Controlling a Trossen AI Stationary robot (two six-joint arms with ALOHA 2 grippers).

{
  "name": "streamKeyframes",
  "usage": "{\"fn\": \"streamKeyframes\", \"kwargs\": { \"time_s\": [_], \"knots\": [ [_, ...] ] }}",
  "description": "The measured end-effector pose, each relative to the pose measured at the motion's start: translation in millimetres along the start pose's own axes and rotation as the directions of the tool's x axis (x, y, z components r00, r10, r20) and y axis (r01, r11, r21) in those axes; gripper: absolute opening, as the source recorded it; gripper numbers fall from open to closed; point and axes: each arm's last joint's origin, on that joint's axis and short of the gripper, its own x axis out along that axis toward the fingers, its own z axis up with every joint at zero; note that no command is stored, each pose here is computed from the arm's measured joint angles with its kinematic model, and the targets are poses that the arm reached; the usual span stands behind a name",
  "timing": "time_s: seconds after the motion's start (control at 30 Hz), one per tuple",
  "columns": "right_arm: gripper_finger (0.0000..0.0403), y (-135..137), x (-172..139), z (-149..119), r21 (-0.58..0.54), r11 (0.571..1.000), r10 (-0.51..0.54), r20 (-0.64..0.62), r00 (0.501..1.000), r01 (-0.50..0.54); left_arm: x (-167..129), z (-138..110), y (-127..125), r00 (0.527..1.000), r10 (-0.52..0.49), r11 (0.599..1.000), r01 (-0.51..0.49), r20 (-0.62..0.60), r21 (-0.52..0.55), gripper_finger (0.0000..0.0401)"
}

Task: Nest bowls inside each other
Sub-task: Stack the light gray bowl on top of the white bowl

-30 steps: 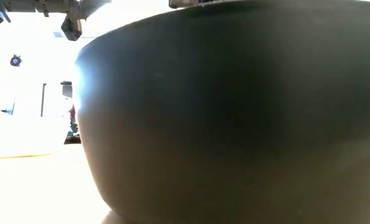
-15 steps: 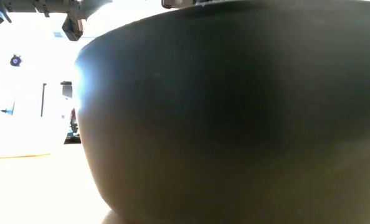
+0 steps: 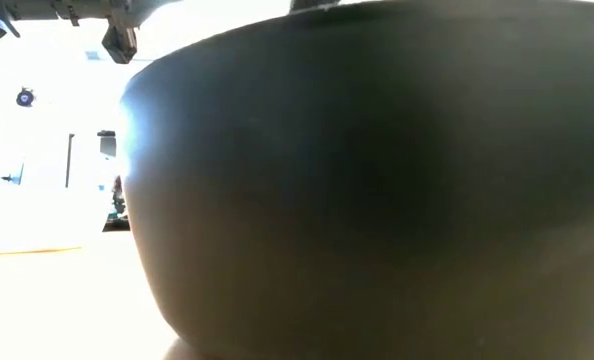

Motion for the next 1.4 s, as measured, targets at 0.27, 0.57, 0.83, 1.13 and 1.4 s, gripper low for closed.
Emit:
{"fn": "streamKeyframes", "kwargs": {
  "time_s": [0.27, 0.57, 0.83, 1.13, 1.4],
  "knots": [
    [0.0018, -15.3, -4.3, 19.4, 0.001, 1.0, 0.002, 0.087, 0.996, -0.002, 0.7, -0.9, -0.1, 1.0, -0.001, 1.0, 0.001, -0.005, 0.002, 0.0],
    [0.0009, -25.7, 22.0, 12.9, 0.008, 1.0, 0.015, 0.02, 1.0, -0.015, 0.7, -0.9, 0.0, 1.0, -0.002, 1.0, 0.002, -0.005, 0.002, 0.0],
    [0.0008, -24.9, 45.3, 10.0, 0.007, 0.998, 0.069, -0.029, 0.997, -0.069, 1.0, -1.3, 0.0, 1.0, -0.001, 1.0, 0.002, -0.007, 0.003, 0.0],
    [0.0008, -30.7, 31.8, 16.2, 0.006, 0.999, 0.051, 0.032, 0.998, -0.051, 0.8, -1.2, 0.0, 1.0, -0.002, 1.0, 0.002, -0.006, 0.003, 0.0],
    [0.0008, -32.4, 51.9, 9.7, -0.002, 0.998, 0.057, -0.042, 0.997, -0.057, 2.4, -3.7, 0.2, 1.0, 0.002, 1.0, -0.002, -0.018, 0.006, 0.0]
  ]
}}
